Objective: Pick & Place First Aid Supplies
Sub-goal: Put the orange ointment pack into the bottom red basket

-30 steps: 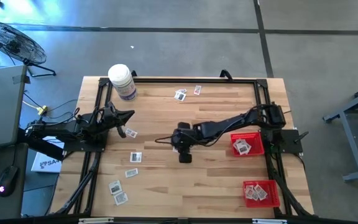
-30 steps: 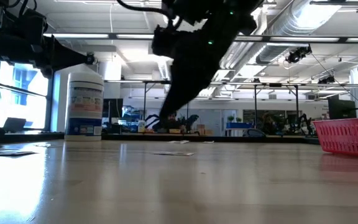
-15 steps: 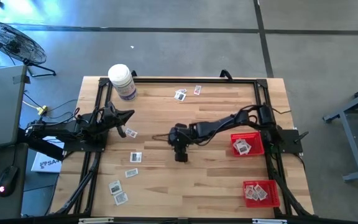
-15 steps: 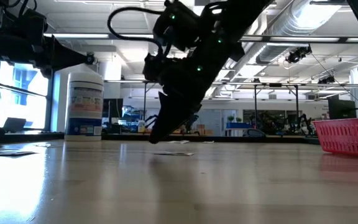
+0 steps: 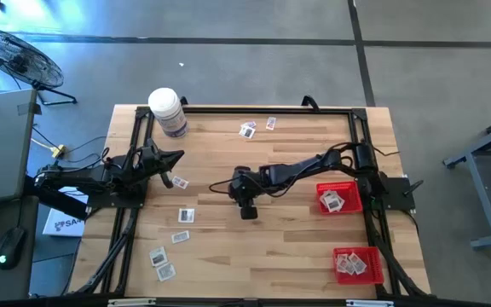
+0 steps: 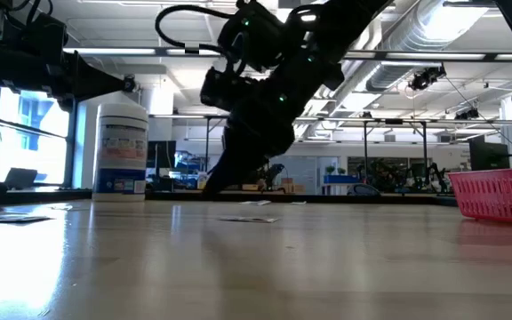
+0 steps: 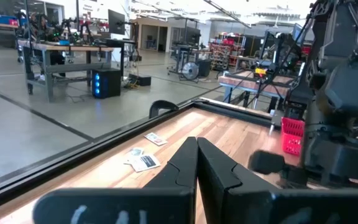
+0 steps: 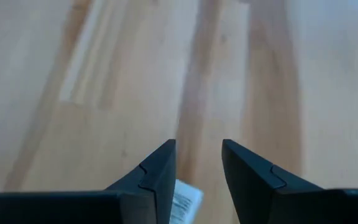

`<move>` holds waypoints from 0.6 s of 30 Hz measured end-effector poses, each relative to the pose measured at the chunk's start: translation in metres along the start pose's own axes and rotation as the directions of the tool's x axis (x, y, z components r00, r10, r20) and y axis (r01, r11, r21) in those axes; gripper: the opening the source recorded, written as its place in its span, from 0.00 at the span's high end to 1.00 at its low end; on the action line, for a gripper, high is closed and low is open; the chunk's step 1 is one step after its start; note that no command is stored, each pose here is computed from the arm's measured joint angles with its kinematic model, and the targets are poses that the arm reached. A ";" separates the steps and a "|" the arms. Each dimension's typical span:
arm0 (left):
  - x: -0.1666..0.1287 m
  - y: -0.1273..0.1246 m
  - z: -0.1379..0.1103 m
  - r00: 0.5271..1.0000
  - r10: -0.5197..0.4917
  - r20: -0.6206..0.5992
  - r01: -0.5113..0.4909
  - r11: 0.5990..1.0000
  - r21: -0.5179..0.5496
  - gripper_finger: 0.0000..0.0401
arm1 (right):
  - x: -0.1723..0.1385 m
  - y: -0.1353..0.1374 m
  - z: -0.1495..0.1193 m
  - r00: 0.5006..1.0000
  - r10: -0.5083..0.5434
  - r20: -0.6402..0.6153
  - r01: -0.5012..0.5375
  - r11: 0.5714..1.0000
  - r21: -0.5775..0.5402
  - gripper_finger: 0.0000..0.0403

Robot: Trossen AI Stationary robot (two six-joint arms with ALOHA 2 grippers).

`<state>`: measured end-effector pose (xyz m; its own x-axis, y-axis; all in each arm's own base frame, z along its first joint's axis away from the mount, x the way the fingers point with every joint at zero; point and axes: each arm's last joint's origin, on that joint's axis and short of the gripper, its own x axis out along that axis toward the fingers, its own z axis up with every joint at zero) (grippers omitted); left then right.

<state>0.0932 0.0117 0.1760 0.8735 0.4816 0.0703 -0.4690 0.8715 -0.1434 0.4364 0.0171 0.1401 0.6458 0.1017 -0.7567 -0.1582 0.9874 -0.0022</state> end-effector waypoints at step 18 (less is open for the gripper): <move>0.000 -0.001 0.003 1.000 -0.013 0.027 0.013 1.000 -0.017 1.00 | 0.009 -0.003 -0.017 0.990 0.083 -0.113 -0.090 0.994 -0.061 0.69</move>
<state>0.0931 0.0115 0.1790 0.8757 0.4728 0.0984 -0.4551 0.8761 -0.1590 0.4301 0.0130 0.1227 0.5417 0.1686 -0.8235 -0.2613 0.9649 0.0257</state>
